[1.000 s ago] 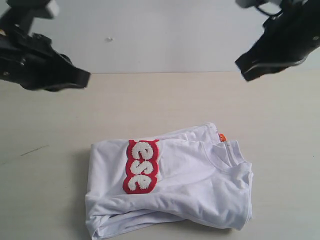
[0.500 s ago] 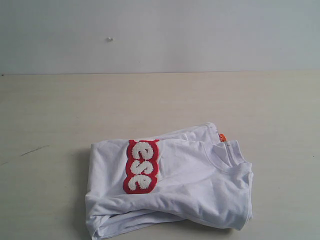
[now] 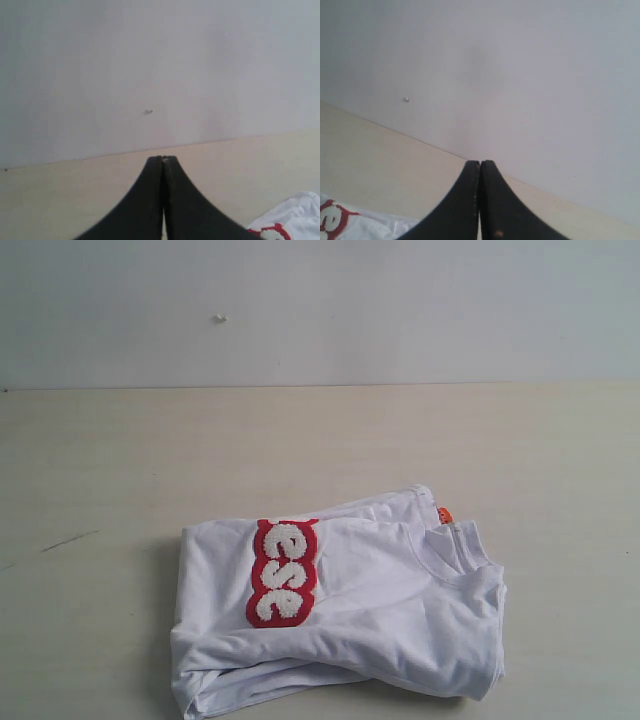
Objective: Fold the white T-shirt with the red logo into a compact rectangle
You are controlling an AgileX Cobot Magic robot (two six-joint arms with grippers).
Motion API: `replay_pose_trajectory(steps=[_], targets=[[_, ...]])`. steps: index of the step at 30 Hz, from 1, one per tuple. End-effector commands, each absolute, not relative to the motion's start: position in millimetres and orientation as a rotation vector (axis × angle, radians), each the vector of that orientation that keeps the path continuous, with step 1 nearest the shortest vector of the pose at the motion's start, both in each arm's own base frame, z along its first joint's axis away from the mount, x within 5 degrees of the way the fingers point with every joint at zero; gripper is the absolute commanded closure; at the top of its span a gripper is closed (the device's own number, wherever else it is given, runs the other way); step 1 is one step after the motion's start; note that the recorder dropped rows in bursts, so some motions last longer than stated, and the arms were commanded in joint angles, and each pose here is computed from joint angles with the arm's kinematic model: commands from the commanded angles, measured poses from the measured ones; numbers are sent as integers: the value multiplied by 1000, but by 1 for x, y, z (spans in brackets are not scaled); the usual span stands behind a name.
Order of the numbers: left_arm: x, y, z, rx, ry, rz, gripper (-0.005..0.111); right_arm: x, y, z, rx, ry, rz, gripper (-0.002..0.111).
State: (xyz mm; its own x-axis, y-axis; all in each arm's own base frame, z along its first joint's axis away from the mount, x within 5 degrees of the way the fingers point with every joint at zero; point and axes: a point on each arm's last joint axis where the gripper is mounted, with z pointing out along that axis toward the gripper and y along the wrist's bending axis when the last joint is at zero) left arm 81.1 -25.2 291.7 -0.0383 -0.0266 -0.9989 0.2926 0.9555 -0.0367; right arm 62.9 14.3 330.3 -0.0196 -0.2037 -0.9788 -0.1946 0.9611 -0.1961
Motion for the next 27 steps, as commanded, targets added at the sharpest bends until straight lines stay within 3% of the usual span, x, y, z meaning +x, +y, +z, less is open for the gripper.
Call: replay_pose_trajectory(steps=[1,23,27], targets=[[67,-21,292,188,1503,-262,107,45,12,321,-262,1533,26,108],[62,-21,290,207,1521,-273,107,31,11,322,-257,1475,26,108],[50,-17,285,278,1525,-157,107,31,11,322,-257,1475,26,108]])
